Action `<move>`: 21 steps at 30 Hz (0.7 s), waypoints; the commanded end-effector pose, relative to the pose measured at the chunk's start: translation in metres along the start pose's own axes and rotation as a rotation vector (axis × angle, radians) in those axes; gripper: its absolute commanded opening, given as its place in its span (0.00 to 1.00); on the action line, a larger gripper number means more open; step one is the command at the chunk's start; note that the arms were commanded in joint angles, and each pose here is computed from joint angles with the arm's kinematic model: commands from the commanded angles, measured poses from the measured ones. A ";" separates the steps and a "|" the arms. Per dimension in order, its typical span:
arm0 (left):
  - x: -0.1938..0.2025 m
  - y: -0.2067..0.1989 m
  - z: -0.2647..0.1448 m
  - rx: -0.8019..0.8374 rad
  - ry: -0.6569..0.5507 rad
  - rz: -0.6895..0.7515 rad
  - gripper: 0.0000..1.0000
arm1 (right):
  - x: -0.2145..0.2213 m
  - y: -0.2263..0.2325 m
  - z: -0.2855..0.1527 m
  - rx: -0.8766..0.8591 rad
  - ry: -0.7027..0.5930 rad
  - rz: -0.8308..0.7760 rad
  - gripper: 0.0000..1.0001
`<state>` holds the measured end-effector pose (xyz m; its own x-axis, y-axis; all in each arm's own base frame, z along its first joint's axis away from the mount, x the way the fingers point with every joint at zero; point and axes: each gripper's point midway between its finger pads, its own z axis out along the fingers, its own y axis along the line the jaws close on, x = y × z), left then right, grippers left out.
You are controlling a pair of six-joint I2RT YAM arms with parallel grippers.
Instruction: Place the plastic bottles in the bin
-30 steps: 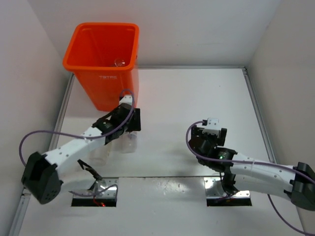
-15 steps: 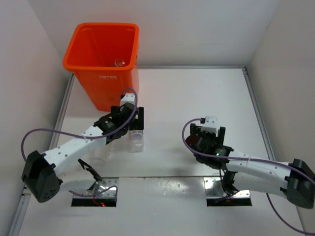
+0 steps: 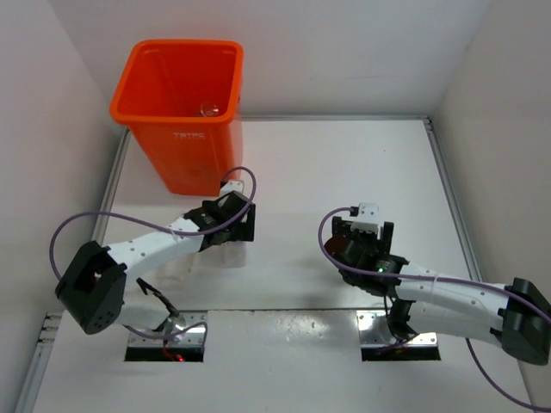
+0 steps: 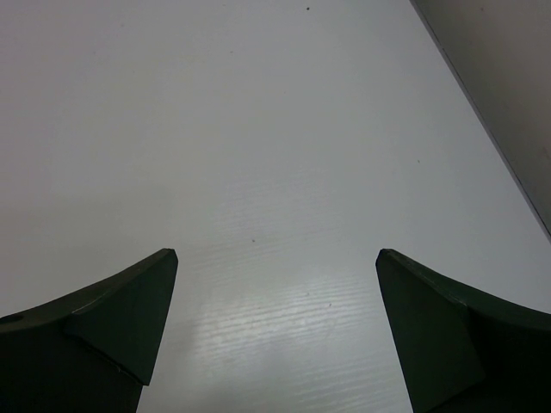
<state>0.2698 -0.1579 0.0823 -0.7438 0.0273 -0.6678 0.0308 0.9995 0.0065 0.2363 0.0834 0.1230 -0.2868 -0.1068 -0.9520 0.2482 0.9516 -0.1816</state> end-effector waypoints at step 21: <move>0.025 -0.022 0.027 0.140 0.174 0.015 0.64 | -0.014 0.007 0.000 -0.001 -0.009 0.038 1.00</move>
<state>0.2549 -0.1690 0.0170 -0.8812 0.0873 -0.4647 0.1144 0.9930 -0.0305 0.2372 0.0850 0.1227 -0.2926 -0.1149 -0.9493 0.2463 0.9502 -0.1910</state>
